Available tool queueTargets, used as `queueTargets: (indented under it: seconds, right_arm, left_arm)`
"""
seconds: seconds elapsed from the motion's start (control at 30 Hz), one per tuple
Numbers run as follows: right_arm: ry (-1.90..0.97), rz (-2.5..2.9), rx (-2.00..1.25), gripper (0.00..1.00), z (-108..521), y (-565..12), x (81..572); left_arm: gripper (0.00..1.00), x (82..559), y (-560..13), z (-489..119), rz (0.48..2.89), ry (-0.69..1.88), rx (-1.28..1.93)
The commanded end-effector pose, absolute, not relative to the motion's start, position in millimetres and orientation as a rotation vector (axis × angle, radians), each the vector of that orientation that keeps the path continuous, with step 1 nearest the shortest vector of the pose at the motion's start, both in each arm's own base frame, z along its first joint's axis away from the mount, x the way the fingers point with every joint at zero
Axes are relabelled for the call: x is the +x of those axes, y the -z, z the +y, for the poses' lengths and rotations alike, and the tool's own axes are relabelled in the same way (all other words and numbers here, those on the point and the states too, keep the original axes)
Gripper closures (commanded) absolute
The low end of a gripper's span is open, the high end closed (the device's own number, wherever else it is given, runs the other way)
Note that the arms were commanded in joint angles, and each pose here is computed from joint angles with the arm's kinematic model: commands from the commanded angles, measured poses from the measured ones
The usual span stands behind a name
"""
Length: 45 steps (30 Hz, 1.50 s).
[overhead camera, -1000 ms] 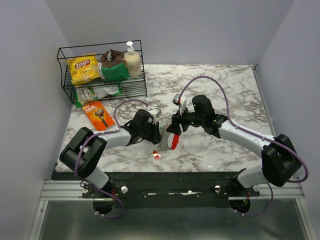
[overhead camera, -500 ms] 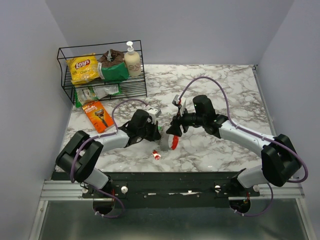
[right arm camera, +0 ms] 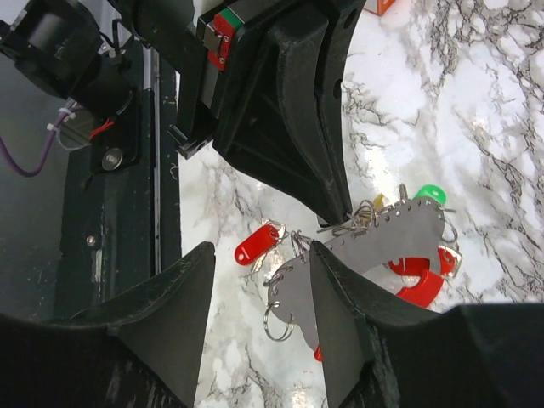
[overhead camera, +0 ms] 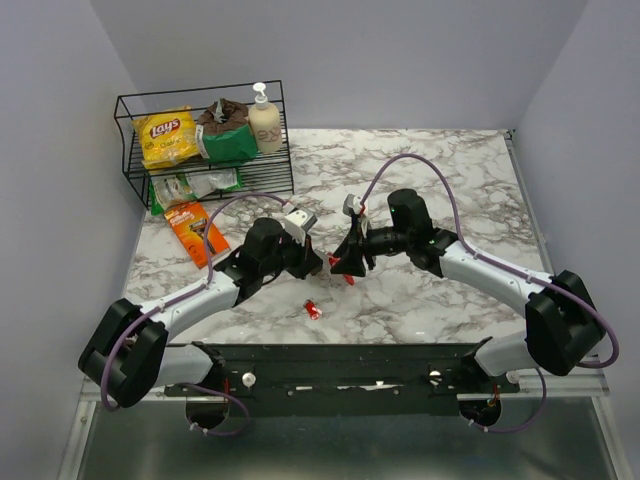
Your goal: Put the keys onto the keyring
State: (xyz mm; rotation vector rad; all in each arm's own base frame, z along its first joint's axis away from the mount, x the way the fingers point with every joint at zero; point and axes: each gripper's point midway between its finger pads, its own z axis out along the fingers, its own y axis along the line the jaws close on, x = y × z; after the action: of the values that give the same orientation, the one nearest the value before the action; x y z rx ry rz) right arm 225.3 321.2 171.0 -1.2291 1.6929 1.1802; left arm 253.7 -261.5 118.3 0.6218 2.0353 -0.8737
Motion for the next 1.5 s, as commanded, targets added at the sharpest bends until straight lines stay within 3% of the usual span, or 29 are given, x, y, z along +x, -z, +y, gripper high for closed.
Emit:
queueTargets:
  seconds: [0.0,0.53,0.63,0.67,0.7,0.87,0.9,1.17,1.47]
  right_arm:
    - [-1.200,1.637,-1.257,0.43,321,-176,222]
    - [-1.148,1.794,-1.173,0.43,327,-148,247]
    - [-1.149,1.812,-1.169,0.42,326,-144,247]
    - [-1.150,1.817,-1.169,0.42,326,-142,247]
    - [-1.149,1.821,-1.168,0.41,326,-141,247]
    - [-1.135,1.840,-1.160,0.39,326,-138,249]
    - [-1.127,1.848,-1.154,0.38,325,-137,250]
    - [-1.094,1.894,-1.128,0.37,325,-130,258]
    - [-1.066,1.961,-1.094,0.37,327,-120,269]
  left_arm:
    - [1.00,251,-124,-262,1.991,0.891,0.658]
    - [1.00,246,-94,-256,2.109,0.861,0.646]
    - [0.98,252,-81,-240,2.189,0.749,0.569]
    - [0.90,255,-76,-232,2.217,0.687,0.540]
    - [0.72,256,-76,-229,2.222,0.672,0.522]
    - [0.37,261,-86,-223,2.187,0.645,0.454]
    - [0.25,262,-90,-221,2.172,0.639,0.441]
    - [0.28,269,-88,-222,2.190,0.737,0.382]
    - [0.46,260,-69,-234,2.237,0.863,0.467]
